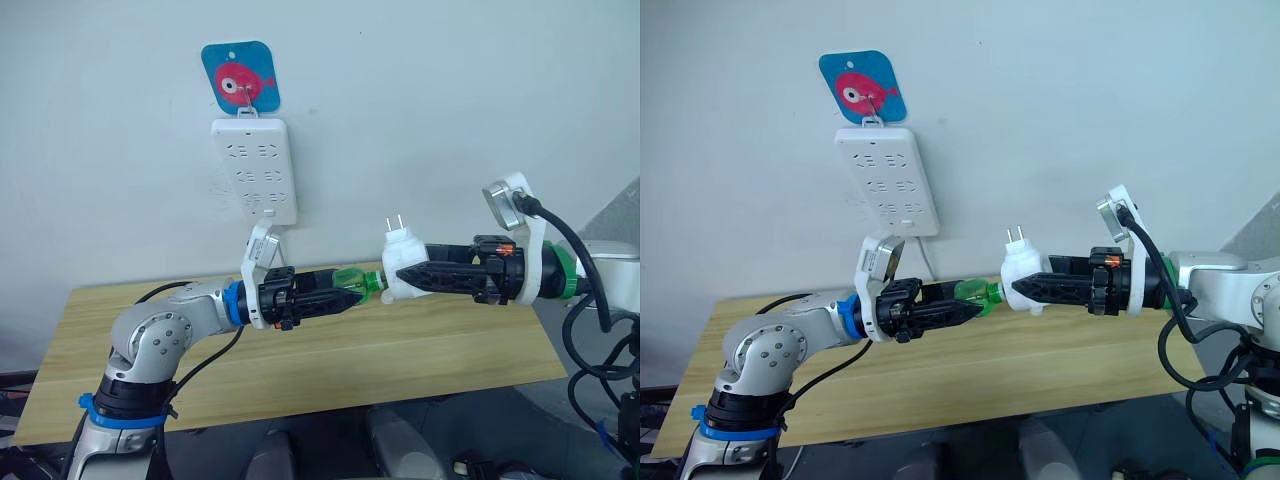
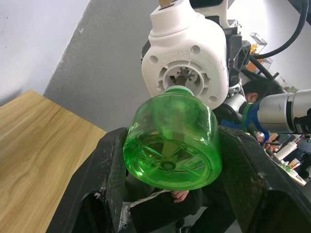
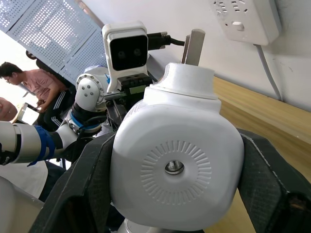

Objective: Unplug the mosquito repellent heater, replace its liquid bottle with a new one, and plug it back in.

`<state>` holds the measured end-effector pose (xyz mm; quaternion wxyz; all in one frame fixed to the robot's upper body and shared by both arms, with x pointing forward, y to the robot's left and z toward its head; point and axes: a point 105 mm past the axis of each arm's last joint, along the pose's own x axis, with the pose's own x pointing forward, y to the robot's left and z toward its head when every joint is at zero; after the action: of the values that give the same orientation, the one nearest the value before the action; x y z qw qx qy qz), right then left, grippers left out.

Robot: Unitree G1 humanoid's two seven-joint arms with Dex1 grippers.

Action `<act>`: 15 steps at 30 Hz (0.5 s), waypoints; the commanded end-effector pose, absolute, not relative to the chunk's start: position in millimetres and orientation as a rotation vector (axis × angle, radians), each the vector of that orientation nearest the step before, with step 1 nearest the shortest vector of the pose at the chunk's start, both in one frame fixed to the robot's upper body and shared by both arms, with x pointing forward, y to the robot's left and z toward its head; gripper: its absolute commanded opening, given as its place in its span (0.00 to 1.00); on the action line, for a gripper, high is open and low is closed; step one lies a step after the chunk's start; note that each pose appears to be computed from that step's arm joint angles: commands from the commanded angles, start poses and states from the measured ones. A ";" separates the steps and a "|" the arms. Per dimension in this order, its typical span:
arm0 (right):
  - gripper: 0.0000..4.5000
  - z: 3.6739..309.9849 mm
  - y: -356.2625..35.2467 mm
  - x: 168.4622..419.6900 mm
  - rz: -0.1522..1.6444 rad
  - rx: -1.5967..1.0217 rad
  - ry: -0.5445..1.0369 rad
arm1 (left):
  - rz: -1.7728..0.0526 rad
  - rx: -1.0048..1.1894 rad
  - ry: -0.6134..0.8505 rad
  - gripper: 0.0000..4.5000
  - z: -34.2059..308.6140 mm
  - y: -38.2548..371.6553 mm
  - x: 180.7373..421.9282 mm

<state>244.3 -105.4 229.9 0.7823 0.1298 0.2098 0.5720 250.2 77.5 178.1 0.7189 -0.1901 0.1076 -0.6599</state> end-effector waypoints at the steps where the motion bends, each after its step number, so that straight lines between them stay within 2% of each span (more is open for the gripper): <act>1: 0.69 235.3 -100.3 238.3 1.275 0.283 0.430 | -1.509 -0.409 0.184 0.53 188.8 72.3 243.5; 15: 0.69 232.5 -103.7 231.9 1.308 0.246 0.476 | -1.504 -0.420 0.195 0.53 190.5 78.1 244.5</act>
<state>239.3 -106.6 226.0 0.7722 0.1152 0.2306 0.5807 249.5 77.9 178.0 0.7159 -0.1934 0.1103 -0.6618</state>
